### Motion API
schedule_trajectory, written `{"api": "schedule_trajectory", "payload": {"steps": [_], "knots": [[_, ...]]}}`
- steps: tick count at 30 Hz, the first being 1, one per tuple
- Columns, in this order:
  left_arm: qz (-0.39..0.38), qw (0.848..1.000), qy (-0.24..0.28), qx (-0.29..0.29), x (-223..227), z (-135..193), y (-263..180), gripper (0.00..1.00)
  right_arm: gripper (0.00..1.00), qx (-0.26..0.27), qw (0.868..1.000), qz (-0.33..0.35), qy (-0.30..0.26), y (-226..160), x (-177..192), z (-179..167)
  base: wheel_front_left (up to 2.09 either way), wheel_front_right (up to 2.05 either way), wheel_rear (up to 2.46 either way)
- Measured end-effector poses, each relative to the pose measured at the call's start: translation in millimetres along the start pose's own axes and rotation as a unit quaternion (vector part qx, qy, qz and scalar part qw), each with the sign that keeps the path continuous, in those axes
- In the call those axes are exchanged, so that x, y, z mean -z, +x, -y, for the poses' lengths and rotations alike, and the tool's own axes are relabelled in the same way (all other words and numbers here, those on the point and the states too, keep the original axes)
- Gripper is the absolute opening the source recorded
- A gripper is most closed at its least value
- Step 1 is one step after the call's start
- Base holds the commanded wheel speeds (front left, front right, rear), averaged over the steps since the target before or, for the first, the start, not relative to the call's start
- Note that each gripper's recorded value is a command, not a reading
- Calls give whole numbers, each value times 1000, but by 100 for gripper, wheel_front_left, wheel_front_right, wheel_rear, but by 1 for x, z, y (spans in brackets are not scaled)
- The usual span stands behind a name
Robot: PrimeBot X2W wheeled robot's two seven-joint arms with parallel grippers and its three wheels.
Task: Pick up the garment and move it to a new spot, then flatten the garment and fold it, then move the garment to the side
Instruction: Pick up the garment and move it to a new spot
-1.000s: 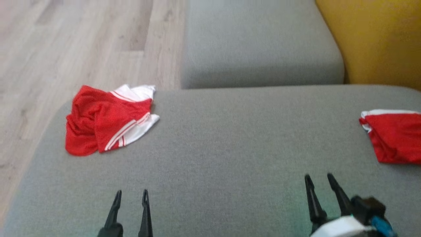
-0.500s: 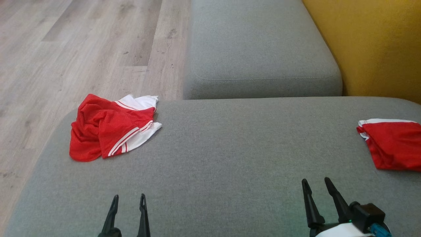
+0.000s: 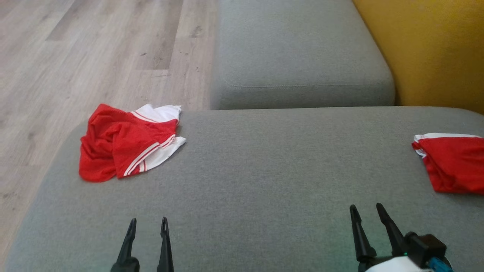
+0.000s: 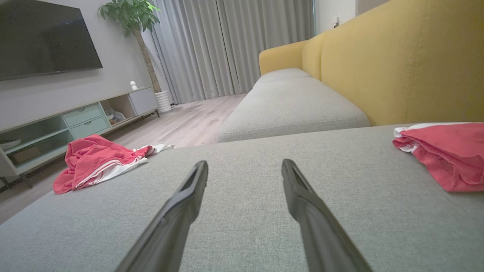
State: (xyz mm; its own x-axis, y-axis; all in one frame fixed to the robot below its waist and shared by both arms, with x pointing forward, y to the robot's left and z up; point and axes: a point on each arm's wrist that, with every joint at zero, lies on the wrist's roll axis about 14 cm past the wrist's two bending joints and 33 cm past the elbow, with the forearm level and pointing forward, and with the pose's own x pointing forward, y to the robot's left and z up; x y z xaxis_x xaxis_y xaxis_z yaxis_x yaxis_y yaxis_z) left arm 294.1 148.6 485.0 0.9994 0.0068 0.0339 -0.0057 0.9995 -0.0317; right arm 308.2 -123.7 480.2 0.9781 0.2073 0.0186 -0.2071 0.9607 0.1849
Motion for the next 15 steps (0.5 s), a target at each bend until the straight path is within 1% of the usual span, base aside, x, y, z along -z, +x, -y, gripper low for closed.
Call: {"api": "schedule_trajectory", "payload": {"steps": [3,7,11,15], "knots": [[4,1000,-1,-9,-2,-5,0,100,100,-2,1000,-6,1,1,3,0,0,0,0],[4,999,5,-42,-1,-24,-8,100,100,-27,999,-22,5,10,11,-14,0,0,0],[9,996,7,-89,-4,-51,-18,100,100,-69,997,-33,7,26,15,-38,0,0,0],[14,989,5,-150,-7,-84,-35,100,100,-123,992,-37,4,47,14,-70,0,0,0]]}}
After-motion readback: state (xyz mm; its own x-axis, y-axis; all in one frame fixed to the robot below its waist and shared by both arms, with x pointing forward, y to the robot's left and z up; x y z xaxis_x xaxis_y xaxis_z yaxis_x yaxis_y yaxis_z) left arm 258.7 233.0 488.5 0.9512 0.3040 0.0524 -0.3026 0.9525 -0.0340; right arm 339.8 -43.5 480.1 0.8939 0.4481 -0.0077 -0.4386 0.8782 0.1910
